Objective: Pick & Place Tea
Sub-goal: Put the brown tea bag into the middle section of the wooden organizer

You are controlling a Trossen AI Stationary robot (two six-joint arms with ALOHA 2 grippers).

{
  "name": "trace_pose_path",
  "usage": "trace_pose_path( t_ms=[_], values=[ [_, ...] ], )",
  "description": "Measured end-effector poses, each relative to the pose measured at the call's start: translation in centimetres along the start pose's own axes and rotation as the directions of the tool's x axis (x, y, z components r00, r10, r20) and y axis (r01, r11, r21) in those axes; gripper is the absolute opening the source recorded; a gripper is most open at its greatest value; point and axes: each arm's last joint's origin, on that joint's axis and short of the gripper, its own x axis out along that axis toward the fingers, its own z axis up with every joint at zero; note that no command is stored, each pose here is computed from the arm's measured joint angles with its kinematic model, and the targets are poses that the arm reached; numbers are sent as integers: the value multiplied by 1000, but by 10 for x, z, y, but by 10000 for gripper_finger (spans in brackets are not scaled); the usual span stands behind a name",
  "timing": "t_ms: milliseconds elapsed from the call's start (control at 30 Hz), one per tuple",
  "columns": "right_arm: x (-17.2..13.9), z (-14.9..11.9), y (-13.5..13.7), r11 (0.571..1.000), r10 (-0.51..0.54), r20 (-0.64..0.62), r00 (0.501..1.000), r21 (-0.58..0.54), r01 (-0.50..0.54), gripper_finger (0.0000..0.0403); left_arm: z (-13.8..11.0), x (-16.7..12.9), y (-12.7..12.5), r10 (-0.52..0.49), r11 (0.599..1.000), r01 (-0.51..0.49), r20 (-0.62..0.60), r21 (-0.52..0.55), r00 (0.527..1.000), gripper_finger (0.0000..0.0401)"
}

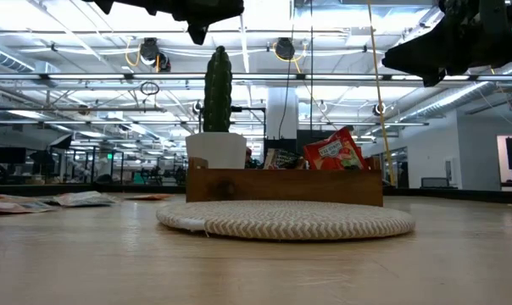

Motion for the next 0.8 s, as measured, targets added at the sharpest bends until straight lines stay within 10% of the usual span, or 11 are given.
trace_pose_path(
  t_ms=[333,500,800],
  values=[
    [0,0,0,1000,13,-4,1000,-2,-13,91,0,0,0,0,1000,0,0,0,1000,42],
    [-1,-1,8,963,264,-11,965,-47,-264,90,0,0,0,0,1000,0,0,0,1000,42],
    [0,-6,35,891,403,-238,884,-118,-438,54,0,0,0,1,1000,-1,-1,0,1000,42]
  ],
)
